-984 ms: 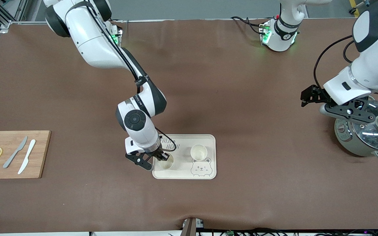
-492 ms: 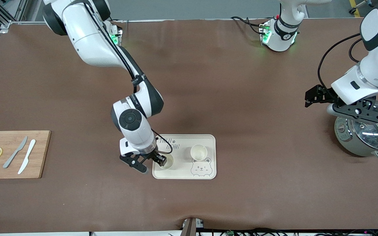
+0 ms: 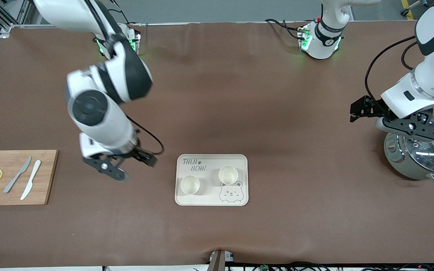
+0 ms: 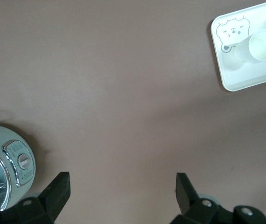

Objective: Place white IKEA cup upright on tray with both arms

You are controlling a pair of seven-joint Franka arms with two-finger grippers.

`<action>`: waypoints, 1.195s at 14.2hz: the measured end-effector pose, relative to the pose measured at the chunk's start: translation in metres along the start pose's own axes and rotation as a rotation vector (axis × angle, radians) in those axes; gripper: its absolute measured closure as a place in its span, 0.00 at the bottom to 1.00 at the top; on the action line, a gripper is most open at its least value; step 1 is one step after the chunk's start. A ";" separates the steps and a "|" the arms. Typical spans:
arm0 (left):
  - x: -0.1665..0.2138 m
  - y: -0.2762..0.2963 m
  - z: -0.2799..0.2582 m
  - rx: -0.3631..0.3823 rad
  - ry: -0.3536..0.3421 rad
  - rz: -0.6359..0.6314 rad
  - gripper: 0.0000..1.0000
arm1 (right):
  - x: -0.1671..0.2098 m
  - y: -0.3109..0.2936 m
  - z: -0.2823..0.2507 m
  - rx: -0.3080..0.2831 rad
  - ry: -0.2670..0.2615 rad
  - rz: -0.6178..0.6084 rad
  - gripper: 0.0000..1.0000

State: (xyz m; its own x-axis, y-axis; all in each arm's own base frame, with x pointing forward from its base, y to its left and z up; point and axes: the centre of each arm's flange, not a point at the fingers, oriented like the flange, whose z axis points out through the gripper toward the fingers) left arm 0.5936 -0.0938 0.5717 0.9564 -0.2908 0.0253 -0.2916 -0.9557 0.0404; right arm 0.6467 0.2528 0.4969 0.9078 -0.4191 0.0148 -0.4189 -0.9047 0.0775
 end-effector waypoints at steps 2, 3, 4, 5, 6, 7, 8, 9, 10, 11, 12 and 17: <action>0.000 0.001 0.002 0.023 -0.008 0.009 0.00 | 0.007 0.059 -0.031 -0.015 -0.028 -0.076 0.00; 0.000 0.002 0.002 0.028 -0.010 0.013 0.00 | 0.012 0.095 -0.044 -0.014 -0.038 -0.113 0.00; 0.000 0.003 0.002 0.031 -0.011 0.015 0.00 | 0.016 0.133 -0.055 -0.011 -0.047 -0.144 0.00; 0.000 0.003 0.003 0.033 -0.011 0.016 0.00 | 0.018 0.170 -0.064 -0.008 -0.056 -0.170 0.00; 0.000 0.003 0.002 0.034 -0.011 0.016 0.00 | 0.018 0.204 -0.069 -0.003 -0.065 -0.193 0.00; 0.000 0.003 0.002 0.034 -0.011 0.016 0.00 | 0.017 0.232 -0.069 0.001 -0.073 -0.217 0.00; 0.000 0.003 0.002 0.034 -0.011 0.016 0.00 | 0.015 0.254 -0.065 0.006 -0.077 -0.239 0.00; 0.000 0.003 0.002 0.034 -0.011 0.016 0.00 | 0.013 0.267 -0.060 0.011 -0.073 -0.252 0.00; 0.000 0.003 0.003 0.034 -0.012 0.016 0.00 | 0.010 0.272 -0.055 0.016 -0.065 -0.260 0.00; 0.001 0.003 0.003 0.034 -0.012 0.016 0.00 | 0.007 0.273 -0.050 0.020 -0.055 -0.266 0.00; 0.001 0.003 0.004 0.034 -0.013 0.016 0.00 | 0.005 0.273 -0.044 0.025 -0.043 -0.271 0.00; 0.001 0.001 0.004 0.046 -0.016 0.007 0.00 | 0.001 0.274 -0.032 0.033 -0.024 -0.275 0.00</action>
State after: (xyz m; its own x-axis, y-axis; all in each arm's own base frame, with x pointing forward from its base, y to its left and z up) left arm 0.5941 -0.0954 0.5676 0.9547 -0.2976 0.0096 -0.2975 -0.9547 -0.0059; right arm 0.5333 0.0065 0.5500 0.9870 -0.1584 -0.0259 -0.1572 -0.9866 0.0427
